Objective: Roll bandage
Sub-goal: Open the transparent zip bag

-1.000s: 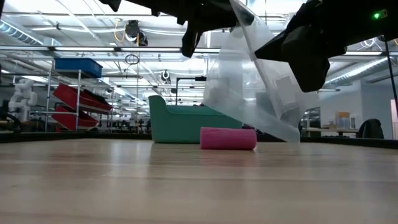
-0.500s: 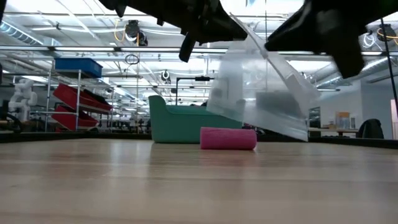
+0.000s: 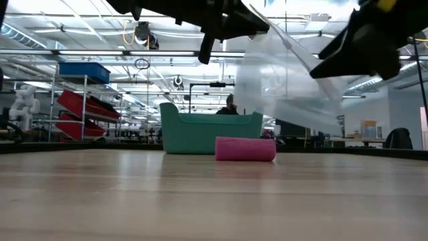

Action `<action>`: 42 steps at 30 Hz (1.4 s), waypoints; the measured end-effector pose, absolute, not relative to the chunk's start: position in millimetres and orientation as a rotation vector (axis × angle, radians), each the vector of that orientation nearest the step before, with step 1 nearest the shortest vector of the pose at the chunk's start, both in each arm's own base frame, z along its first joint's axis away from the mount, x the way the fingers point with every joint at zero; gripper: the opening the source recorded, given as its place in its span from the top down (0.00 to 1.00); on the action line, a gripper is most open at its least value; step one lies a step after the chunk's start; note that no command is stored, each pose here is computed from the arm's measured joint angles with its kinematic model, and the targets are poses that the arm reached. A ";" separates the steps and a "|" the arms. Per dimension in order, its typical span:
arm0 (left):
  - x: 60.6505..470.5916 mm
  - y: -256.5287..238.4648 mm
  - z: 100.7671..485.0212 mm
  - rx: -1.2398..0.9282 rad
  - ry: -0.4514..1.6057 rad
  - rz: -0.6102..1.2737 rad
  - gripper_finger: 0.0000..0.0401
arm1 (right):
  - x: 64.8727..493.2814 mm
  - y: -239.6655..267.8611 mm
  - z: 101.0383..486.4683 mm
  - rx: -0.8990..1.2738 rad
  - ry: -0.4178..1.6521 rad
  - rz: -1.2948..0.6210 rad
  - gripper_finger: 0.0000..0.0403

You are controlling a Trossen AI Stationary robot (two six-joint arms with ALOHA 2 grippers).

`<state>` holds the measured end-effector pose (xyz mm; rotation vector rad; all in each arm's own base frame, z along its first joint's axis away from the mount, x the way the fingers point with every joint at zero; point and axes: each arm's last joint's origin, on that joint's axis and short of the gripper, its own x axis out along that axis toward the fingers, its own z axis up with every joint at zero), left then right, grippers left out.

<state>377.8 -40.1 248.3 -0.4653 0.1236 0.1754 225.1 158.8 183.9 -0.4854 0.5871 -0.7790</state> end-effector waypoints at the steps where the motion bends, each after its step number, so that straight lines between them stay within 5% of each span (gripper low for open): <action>1: 378.1 -36.7 248.4 -0.483 0.119 0.185 1.00 | 227.3 154.1 184.0 -0.520 0.608 -0.789 0.26; 7: 379.1 -23.2 248.3 -0.566 0.103 0.226 1.00 | 247.4 136.2 185.0 -0.531 0.627 -0.849 0.22; 31: 380.7 -4.9 252.0 -0.684 0.057 0.215 1.00 | 247.7 135.0 154.7 -0.511 0.307 -0.932 0.54; 42: 381.2 -7.2 256.1 -0.691 0.025 0.175 1.00 | 260.3 120.5 140.7 -0.589 0.334 -0.999 0.59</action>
